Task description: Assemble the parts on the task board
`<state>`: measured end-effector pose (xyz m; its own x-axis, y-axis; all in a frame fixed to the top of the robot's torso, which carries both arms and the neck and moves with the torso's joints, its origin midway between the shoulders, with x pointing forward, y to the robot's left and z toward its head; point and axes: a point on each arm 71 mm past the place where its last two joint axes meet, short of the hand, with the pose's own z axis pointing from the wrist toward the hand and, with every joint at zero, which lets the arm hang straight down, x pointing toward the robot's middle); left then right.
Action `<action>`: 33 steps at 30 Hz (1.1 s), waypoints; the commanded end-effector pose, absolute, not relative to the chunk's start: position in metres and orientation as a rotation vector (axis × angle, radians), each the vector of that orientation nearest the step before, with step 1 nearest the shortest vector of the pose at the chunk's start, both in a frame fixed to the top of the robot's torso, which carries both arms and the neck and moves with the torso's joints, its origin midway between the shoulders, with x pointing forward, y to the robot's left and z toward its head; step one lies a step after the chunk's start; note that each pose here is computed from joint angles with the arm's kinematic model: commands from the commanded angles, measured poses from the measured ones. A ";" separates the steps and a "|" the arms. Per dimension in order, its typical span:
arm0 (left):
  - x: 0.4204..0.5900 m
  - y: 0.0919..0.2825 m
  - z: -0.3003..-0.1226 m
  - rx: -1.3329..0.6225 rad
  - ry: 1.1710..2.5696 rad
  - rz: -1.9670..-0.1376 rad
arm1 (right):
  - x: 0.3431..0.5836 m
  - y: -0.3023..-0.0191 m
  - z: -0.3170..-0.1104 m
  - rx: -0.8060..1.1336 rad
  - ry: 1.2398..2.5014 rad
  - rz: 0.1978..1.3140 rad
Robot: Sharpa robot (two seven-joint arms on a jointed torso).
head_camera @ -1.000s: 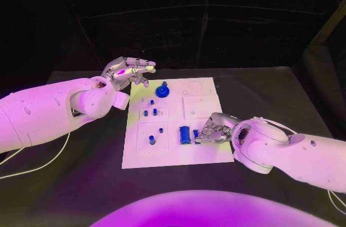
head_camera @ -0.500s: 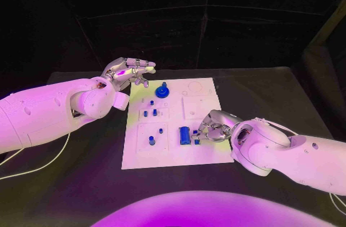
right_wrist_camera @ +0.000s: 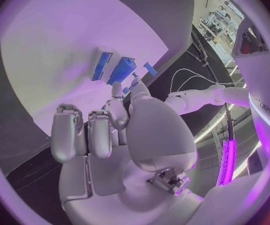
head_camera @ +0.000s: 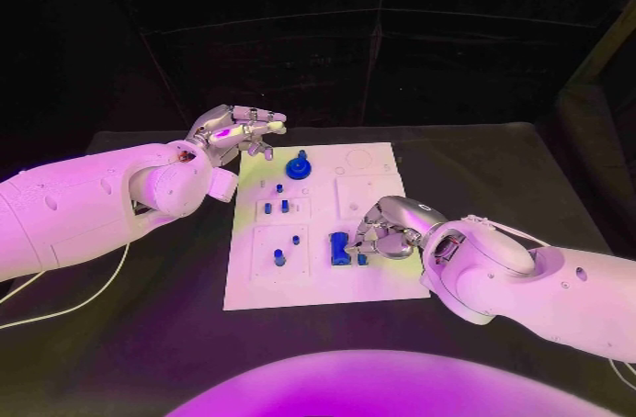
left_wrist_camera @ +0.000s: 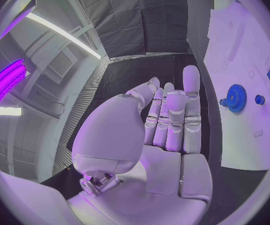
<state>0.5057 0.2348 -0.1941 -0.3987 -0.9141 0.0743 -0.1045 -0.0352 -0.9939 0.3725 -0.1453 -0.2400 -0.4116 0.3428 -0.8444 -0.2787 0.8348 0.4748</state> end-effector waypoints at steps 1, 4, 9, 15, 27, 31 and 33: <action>0.506 0.234 -0.193 -1.096 1.557 -1.519 | 0.371 -0.141 -0.241 -0.032 1.886 0.668; 0.506 0.234 -0.193 -1.096 1.558 -1.519 | 0.371 -0.138 -0.241 -0.044 1.889 0.656; 0.506 0.233 -0.193 -1.096 1.558 -1.520 | 0.372 -0.137 -0.242 -0.051 1.895 0.635; 0.506 0.233 -0.193 -1.096 1.558 -1.519 | 0.372 -0.136 -0.243 -0.065 1.910 0.615; 0.506 0.233 -0.193 -1.095 1.560 -1.521 | 0.373 -0.135 -0.245 -0.076 1.920 0.588; 0.506 0.233 -0.193 -1.095 1.559 -1.521 | 0.375 -0.137 -0.245 -0.045 1.913 0.574; 0.506 0.233 -0.193 -1.095 1.559 -1.521 | 0.376 -0.138 -0.245 -0.035 1.912 0.569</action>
